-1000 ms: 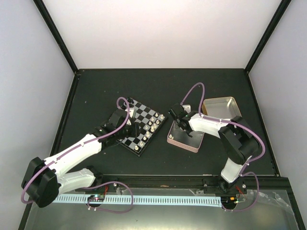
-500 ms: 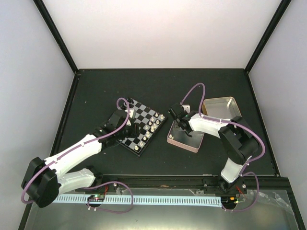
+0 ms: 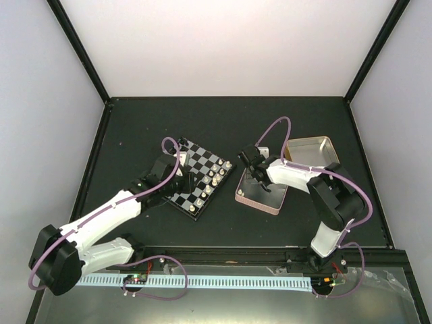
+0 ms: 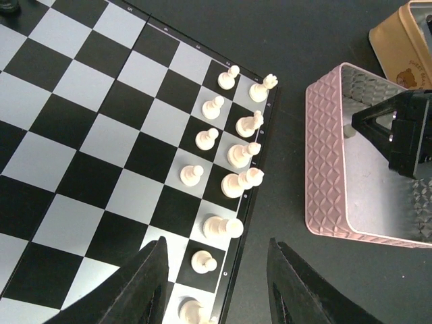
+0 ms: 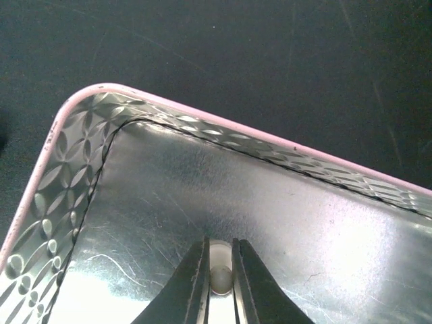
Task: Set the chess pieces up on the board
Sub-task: Pick up the chess piece from the storage box.
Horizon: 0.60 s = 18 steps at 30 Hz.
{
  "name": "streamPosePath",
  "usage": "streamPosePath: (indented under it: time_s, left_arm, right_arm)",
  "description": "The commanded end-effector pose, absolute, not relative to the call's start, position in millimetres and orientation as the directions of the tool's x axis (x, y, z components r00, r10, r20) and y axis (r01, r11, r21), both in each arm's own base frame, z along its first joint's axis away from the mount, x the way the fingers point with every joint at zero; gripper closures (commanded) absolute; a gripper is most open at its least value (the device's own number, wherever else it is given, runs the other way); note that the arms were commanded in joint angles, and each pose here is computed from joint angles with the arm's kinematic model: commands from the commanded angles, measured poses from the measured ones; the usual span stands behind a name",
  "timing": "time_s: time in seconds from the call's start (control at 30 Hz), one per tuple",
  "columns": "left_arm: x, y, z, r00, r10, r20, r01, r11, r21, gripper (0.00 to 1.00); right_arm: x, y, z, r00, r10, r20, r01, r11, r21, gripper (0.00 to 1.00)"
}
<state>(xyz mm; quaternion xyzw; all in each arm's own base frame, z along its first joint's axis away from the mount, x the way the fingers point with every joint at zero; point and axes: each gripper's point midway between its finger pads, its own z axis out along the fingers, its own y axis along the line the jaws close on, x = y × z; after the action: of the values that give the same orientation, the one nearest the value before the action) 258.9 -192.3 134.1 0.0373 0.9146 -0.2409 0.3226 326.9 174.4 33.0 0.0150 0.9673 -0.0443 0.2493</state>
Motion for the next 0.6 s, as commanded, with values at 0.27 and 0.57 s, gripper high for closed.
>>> streamPosePath:
  time_s: [0.27, 0.57]
  left_arm:
    - [259.8, -190.0, 147.9, -0.770, -0.116, -0.628, 0.227, 0.869, -0.439, 0.58]
    - [265.0, -169.1, 163.4, -0.728, -0.180, -0.661, 0.155, 0.897, -0.415, 0.56]
  right_arm:
    - [334.0, 182.6, 35.2, -0.871, 0.040, -0.489, 0.064, 0.997, -0.033, 0.94]
    - [340.4, 205.9, 100.6, -0.812, 0.041, -0.583, 0.007, 0.998, 0.061, 0.99]
